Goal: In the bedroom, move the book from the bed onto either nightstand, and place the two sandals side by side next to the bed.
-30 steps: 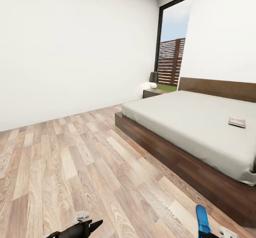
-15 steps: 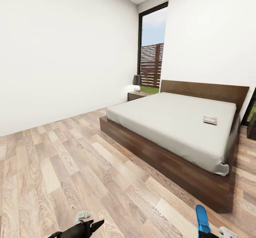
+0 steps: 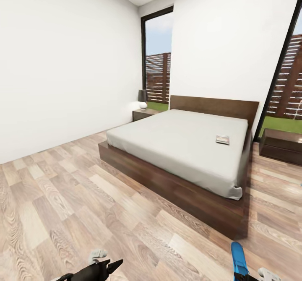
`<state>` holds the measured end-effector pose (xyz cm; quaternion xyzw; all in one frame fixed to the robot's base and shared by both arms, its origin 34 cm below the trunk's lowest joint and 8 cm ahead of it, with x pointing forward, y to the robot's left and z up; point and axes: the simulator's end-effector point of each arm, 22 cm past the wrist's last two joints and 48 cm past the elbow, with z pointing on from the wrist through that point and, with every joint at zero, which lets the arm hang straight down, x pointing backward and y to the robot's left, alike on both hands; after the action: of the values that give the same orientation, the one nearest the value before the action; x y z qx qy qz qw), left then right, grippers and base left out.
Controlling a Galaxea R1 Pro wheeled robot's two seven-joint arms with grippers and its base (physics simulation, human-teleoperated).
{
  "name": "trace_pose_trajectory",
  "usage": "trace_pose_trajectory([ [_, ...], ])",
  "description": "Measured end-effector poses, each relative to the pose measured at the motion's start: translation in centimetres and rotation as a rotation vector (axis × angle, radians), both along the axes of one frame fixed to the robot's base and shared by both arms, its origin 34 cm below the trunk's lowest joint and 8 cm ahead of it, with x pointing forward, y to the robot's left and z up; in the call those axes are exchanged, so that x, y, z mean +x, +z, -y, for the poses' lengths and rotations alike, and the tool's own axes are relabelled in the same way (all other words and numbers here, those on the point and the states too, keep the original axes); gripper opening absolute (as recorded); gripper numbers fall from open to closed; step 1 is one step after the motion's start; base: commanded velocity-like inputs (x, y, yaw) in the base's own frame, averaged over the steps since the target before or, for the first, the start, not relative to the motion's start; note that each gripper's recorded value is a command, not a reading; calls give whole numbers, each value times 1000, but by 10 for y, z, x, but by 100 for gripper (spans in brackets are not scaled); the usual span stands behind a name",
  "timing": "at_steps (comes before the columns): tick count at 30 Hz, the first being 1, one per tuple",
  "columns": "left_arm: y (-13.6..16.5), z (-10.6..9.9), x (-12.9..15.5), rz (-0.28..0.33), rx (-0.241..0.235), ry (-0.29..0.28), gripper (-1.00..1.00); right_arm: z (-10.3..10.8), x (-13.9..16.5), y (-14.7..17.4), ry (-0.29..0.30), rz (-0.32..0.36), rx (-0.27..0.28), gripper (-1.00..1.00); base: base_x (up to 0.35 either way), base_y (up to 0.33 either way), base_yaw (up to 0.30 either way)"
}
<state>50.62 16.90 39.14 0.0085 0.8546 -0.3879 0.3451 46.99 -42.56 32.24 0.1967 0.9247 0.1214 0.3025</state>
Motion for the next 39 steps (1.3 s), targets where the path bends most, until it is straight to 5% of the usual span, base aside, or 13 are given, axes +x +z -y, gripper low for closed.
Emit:
trace_pose_trajectory([
  [10, 22, 0, 5, 0, 0, 0, 100, 0, 5, 22, 0, 0, 0, -100, 0, 0, -276],
  [39, 66, -4, 17, -7, 18, 13, 100, 0, 15, 69, 1, -2, -1, -100, 0, 0, -39],
])
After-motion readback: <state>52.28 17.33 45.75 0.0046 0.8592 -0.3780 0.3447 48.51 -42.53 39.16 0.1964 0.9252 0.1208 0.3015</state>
